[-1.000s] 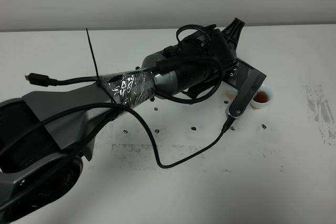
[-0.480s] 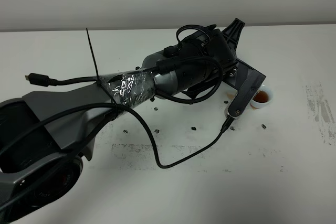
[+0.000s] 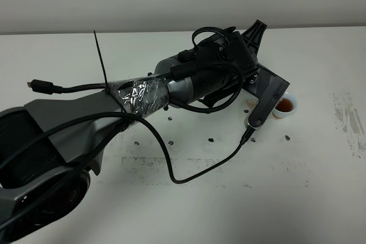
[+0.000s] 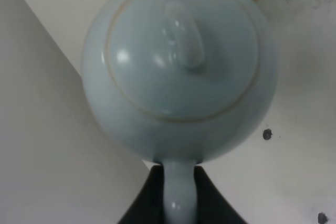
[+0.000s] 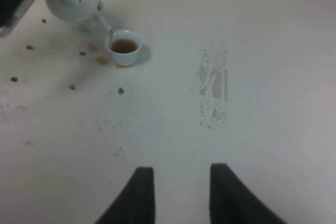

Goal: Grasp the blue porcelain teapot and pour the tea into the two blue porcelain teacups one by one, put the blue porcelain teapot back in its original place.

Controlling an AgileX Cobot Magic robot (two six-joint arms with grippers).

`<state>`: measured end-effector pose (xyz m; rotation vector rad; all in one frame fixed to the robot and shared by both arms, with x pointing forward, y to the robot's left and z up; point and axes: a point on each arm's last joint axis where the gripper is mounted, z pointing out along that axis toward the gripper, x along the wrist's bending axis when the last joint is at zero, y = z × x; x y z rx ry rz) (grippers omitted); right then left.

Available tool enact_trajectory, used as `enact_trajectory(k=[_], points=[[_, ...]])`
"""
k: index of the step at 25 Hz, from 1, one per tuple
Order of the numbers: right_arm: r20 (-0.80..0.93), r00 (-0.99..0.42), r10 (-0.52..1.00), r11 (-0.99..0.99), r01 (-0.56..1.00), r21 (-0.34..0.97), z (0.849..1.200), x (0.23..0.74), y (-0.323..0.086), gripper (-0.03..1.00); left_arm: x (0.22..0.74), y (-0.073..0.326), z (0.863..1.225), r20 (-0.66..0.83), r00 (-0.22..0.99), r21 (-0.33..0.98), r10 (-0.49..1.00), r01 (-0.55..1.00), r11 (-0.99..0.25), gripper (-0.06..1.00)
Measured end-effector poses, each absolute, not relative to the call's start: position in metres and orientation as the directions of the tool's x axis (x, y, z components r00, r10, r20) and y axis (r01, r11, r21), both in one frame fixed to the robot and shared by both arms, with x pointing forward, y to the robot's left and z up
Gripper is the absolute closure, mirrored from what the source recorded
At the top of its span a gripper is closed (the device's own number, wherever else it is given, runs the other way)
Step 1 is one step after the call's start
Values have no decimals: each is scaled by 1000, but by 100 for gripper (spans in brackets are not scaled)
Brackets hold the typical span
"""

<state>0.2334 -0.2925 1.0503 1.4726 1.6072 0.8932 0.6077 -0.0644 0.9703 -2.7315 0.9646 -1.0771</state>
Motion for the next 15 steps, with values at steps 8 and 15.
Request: enact_trajectory(k=[8,15], points=[[-78,-40,996,88,460,884,1050,233,-293,68,608,-64,970,596,555,-270,-580,-541,-796,91],[-78,-40,996,88,460,884,1050,233,-293,68,608,-64,970,596,555,-271,-581,-542,-796,91]])
